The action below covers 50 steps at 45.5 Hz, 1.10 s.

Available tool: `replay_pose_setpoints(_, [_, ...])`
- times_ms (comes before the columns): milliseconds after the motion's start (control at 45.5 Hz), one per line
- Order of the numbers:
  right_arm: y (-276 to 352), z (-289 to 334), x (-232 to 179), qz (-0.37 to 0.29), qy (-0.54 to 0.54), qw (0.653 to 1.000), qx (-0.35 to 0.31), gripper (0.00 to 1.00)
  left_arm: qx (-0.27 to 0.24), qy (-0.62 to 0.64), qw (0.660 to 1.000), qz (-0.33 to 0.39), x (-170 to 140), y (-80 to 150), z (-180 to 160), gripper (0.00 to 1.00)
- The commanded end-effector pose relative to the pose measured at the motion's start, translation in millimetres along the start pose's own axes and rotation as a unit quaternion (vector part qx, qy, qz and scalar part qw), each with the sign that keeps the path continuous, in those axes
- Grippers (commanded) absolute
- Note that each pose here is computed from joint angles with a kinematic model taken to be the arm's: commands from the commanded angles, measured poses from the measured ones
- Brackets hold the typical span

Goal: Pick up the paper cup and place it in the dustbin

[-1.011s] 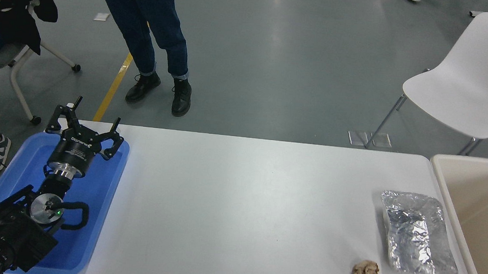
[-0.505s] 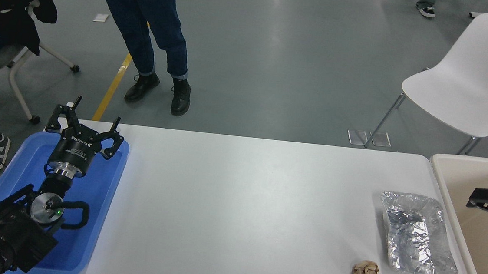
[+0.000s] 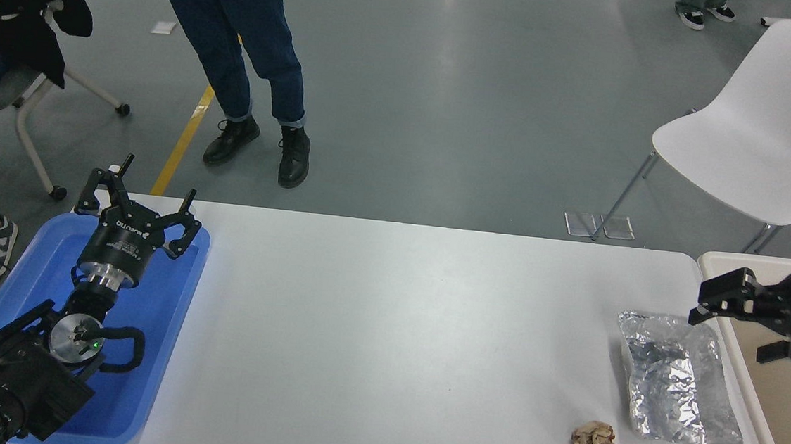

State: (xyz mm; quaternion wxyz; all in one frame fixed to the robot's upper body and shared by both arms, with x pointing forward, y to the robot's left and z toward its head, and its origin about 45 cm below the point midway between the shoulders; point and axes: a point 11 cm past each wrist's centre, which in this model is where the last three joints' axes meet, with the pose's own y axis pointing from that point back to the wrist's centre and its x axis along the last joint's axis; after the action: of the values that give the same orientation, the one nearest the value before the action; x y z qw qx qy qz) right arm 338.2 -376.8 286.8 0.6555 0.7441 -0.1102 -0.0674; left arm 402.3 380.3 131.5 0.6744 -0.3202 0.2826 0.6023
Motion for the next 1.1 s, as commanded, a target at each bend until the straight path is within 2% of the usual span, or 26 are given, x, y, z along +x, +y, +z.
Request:
replay_pose_setpoints(0, [25.3,-62.0,-1.2,-0.009,0.091,0.996,-0.025,1.00,0.000,0.000,1.000,0.001,0.4,0.4,-0.2,1.00])
replay_pose_setpoints(132, [36.0,-89.4,2.9,0.006,0.120,0.992,-0.026,1.00,0.000,0.000,1.000,-0.001,-0.3,-0.2,0.1,1.00])
replay_pose_setpoints(440, [114.6,-145.3,16.2,0.107,0.182,0.977,-0.018,1.00,0.000,-0.001,1.000,0.000,0.1,-0.1,0.8,1.00])
replay_pose_setpoints(1077, [122.3,-143.7,17.2,0.116,0.175,0.977,-0.019,1.00,0.000,0.000,1.000,0.000,-0.2,-0.2,0.1,1.00])
